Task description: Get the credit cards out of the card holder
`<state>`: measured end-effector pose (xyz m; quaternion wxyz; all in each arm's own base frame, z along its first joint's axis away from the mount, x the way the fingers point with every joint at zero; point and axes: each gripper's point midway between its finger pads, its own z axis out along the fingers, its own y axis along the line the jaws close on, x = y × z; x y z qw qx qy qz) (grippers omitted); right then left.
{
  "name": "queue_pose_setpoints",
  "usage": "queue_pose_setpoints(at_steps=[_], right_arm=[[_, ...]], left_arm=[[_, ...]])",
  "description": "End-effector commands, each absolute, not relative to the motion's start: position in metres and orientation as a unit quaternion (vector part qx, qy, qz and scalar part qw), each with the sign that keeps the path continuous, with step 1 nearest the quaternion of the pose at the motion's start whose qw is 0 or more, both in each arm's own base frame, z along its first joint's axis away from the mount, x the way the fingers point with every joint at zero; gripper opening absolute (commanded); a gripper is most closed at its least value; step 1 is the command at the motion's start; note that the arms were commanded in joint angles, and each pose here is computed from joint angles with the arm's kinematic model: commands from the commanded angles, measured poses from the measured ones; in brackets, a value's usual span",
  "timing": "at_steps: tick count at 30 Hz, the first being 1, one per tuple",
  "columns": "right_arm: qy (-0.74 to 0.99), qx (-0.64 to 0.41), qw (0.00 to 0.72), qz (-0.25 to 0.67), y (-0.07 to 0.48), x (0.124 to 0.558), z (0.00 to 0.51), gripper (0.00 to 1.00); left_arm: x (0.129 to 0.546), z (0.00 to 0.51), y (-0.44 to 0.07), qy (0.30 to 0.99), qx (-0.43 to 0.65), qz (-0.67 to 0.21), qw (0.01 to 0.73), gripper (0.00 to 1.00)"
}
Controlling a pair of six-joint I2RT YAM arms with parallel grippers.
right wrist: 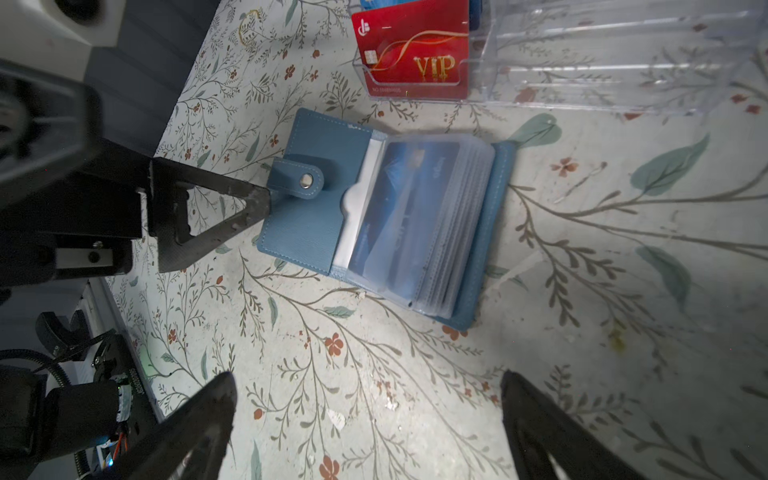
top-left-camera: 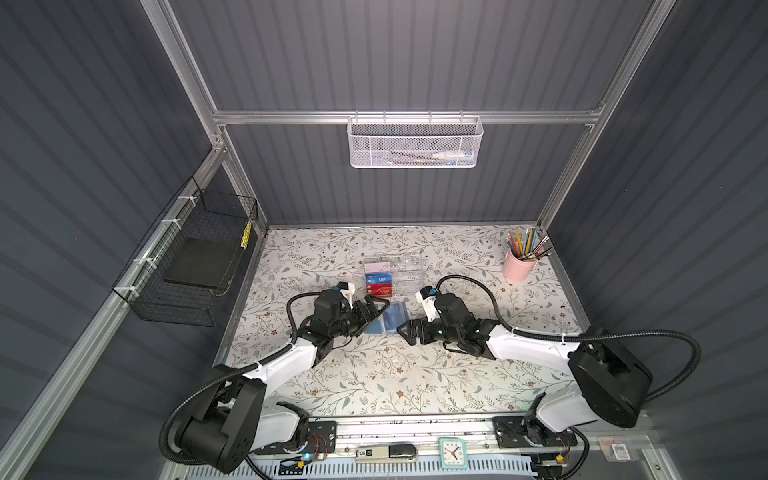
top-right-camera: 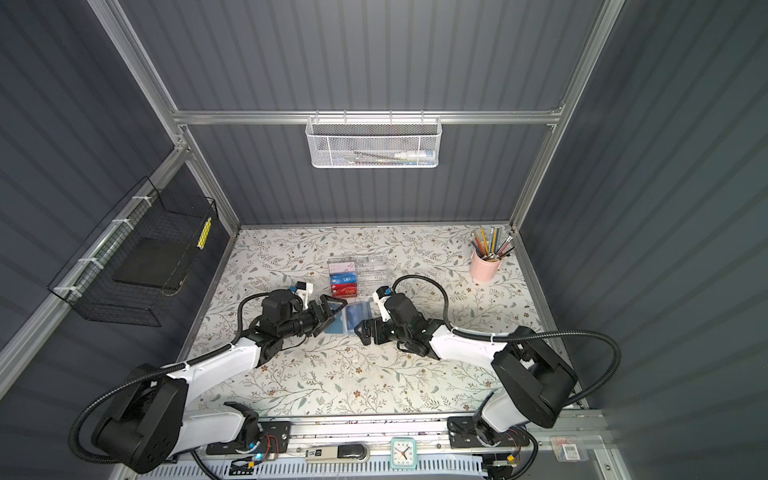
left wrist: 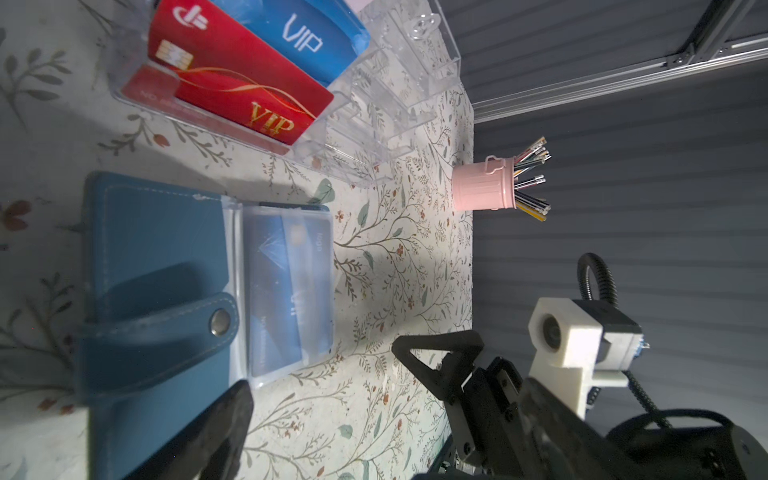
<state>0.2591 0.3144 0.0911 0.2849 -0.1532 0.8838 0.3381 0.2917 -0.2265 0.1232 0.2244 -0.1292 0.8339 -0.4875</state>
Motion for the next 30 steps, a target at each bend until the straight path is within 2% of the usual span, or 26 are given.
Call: queue_pose_setpoints(at_steps=[1, 12, 30], right_arm=[[0.867, -0.141, 0.312, 0.363, 0.327, 0.269, 0.105, 0.99], [0.858, -0.152, 0.305, 0.384, 0.352, 0.272, 0.095, 0.99], [0.858, -0.159, 0.29, 0.394, 0.372, 0.275, 0.086, 0.99]], left_arm=[[0.296, 0.116, -0.225, 0.832, -0.133, -0.484, 0.236, 1.0], [0.296, 0.081, -0.193, 0.83, -0.178, -0.48, 0.219, 1.0], [0.292, 0.058, -0.19, 0.833, -0.185, -0.482, 0.199, 1.0]])
